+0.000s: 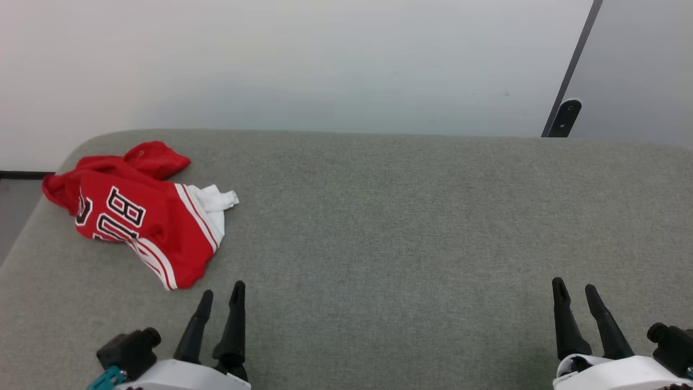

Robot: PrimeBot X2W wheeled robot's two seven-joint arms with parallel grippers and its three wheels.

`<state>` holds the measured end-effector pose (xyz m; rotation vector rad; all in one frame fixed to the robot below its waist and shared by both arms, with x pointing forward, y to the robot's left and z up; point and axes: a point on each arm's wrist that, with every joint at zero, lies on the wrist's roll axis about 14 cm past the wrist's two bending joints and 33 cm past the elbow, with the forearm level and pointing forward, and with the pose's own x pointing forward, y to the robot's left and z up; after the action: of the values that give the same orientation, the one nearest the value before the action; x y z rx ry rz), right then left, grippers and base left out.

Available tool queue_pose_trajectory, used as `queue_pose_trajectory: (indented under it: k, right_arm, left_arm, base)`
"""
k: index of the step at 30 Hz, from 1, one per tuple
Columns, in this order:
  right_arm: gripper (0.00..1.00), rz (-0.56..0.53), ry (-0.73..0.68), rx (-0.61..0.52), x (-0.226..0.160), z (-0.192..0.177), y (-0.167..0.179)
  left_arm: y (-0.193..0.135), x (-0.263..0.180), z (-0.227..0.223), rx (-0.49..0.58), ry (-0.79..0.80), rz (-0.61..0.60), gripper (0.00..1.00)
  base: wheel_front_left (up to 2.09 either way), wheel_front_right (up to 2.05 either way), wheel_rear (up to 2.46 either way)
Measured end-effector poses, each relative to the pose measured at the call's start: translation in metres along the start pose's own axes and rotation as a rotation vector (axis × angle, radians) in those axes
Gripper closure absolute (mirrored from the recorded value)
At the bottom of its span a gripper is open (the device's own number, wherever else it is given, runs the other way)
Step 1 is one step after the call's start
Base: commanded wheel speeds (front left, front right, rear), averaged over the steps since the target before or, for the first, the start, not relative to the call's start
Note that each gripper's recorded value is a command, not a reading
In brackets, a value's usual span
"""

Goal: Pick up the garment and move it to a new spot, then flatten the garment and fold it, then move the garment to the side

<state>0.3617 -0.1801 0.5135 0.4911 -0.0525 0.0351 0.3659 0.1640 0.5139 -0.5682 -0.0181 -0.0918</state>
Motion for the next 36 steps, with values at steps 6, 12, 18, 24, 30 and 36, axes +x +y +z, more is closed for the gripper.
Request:
queue_pose_trajectory:
  k: [6, 12, 18, 24, 30, 36]
  right_arm:
    - [0.00, -0.013, -0.012, -0.074, -0.004, 0.003, -0.006]
    - [0.00, -0.016, -0.024, -0.138, -0.006, 0.006, -0.009]
    - [0.00, -0.015, -0.037, -0.197, -0.006, 0.010, -0.010]
    - [0.00, -0.009, -0.047, -0.255, -0.007, 0.012, -0.009]
    - [0.00, 0.000, -0.055, -0.307, -0.007, 0.014, -0.008]
    - [0.00, 0.011, -0.065, -0.358, -0.008, 0.016, -0.006]
  left_arm:
    - [-0.006, -0.001, 0.012, 0.076, -0.043, -0.034, 0.00]
    - [-0.014, 0.000, 0.018, 0.147, -0.071, -0.072, 0.00]
    - [-0.022, 0.001, 0.019, 0.208, -0.082, -0.104, 0.00]
    - [-0.029, 0.002, 0.020, 0.260, -0.095, -0.128, 0.00]
    - [-0.036, 0.002, 0.021, 0.313, -0.106, -0.156, 0.00]
    - [-0.042, 0.000, 0.019, 0.363, -0.111, -0.182, 0.00]
  base:
    - [0.00, 0.00, 0.00]
    - [0.00, 0.00, 0.00]
    - [0.00, 0.00, 0.00]
    - [0.00, 0.00, 0.00]
    - [0.00, 0.00, 0.00]
    - [0.00, 0.00, 0.00]
